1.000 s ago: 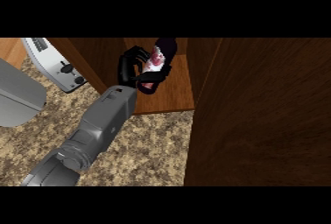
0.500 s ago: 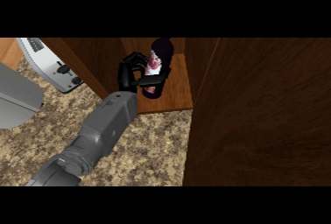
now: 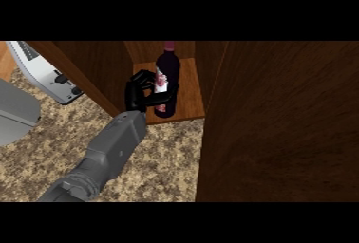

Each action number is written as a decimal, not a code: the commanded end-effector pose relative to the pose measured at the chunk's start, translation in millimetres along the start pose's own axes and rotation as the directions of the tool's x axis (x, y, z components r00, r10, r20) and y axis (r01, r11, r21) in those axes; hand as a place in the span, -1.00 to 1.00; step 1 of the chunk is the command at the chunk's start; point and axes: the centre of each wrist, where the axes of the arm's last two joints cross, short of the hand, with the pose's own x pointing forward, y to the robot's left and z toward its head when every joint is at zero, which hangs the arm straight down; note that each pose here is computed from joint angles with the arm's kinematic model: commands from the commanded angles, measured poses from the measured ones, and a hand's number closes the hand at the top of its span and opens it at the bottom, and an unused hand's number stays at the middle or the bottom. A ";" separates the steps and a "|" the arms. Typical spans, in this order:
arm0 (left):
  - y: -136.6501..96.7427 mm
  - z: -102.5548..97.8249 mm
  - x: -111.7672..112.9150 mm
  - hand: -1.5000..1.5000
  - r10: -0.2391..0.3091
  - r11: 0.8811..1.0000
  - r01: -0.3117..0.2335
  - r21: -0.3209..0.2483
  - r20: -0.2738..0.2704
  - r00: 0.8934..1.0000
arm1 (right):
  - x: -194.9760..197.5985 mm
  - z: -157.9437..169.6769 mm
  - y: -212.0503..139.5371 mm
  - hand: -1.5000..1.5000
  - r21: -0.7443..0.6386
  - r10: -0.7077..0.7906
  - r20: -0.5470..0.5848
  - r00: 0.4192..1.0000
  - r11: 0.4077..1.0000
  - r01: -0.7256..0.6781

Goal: Pick up the wine, place it into the cabinet and close the cabinet

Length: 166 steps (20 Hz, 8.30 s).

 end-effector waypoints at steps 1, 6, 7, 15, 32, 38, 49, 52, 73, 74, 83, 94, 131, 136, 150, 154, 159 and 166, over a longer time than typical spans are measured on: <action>5.2 4.9 -7.2 1.00 0.028 0.999 -0.028 0.021 -0.004 1.000 | -0.5 2.4 0.6 -1.00 0.038 -0.017 0.003 1.000 0.999 0.017; 31.2 30.1 -39.9 1.00 0.047 0.999 -0.046 0.010 -0.065 0.997 | 0.5 1.8 0.8 -1.00 0.023 -0.022 0.011 1.000 0.999 0.022; 32.0 31.0 -40.9 1.00 0.046 0.999 -0.045 0.019 -0.073 0.996 | -3.0 4.1 4.8 -1.00 0.047 -0.025 0.005 1.000 0.999 0.025; 26.7 26.3 -35.1 1.00 0.001 0.999 0.002 0.040 -0.070 0.998 | -1.7 3.4 6.8 -1.00 0.073 -0.034 0.010 0.999 0.997 0.033; -5.7 -0.5 4.0 1.00 0.004 0.998 -0.004 0.068 -0.010 1.000 | -3.7 3.1 -3.2 -1.00 0.048 -0.037 -0.001 0.999 0.998 0.037; -24.1 -14.4 28.6 1.00 -0.018 0.997 0.018 0.074 0.001 1.000 | -8.0 2.4 -5.6 -1.00 0.019 -0.032 -0.004 0.999 0.999 0.032; -33.9 -22.8 43.8 1.00 -0.001 0.996 0.007 0.090 -0.067 0.998 | -7.5 5.1 -9.2 -1.00 0.021 -0.028 0.008 1.000 0.999 0.028; -37.9 -25.4 49.7 1.00 0.015 0.996 -0.008 0.089 -0.082 0.997 | -11.5 6.2 -11.8 -1.00 0.017 -0.016 0.002 1.000 1.000 0.016; 31.2 -43.1 42.1 1.00 -0.489 0.842 0.477 0.251 -0.016 0.872 | -5.9 11.0 -10.7 -1.00 0.048 -0.016 0.028 0.999 0.999 0.015; 22.6 -44.9 47.6 1.00 -0.476 0.850 0.463 0.250 -0.012 0.880 | -8.4 4.5 -9.6 -1.00 0.056 -0.008 0.024 1.000 0.998 0.007; 41.4 -44.7 41.1 -1.00 -0.491 0.850 0.487 0.202 -0.032 0.871 | -7.6 7.9 -10.3 -1.00 0.049 -0.018 0.038 0.999 0.999 0.016; 56.4 -51.6 47.2 -1.00 -0.493 0.857 0.482 0.183 0.016 0.870 | -8.1 7.3 -7.8 -1.00 0.074 -0.004 0.025 1.000 0.997 0.002; -91.7 32.9 105.5 -1.00 0.198 0.824 -0.064 -0.562 0.181 0.963 | 2.6 32.7 -4.5 -1.00 -0.049 0.006 -0.031 1.000 0.999 -0.007; -93.3 90.6 106.1 -1.00 0.251 0.813 -0.144 -0.564 0.116 0.961 | 7.1 12.0 -2.7 -1.00 -0.072 0.011 -0.033 0.999 0.997 -0.013; -69.6 215.1 124.8 1.00 0.360 0.842 -0.294 -0.452 0.066 0.931 | 12.9 13.5 1.3 -1.00 -0.065 0.026 -0.043 0.999 0.997 -0.029; -23.5 220.6 128.9 1.00 0.373 0.828 -0.302 -0.472 0.063 0.926 | 5.8 3.0 1.2 -1.00 -0.063 0.033 -0.032 0.999 0.997 -0.035; 7.6 242.3 109.4 1.00 0.377 0.791 -0.301 -0.532 0.036 0.926 | 12.4 20.2 -2.3 -1.00 -0.042 0.052 -0.047 0.998 0.998 -0.054; 54.7 249.9 138.1 1.00 0.377 0.768 -0.291 -0.571 0.035 0.925 | 6.8 20.1 23.8 1.00 0.197 0.084 -0.020 0.996 0.977 -0.079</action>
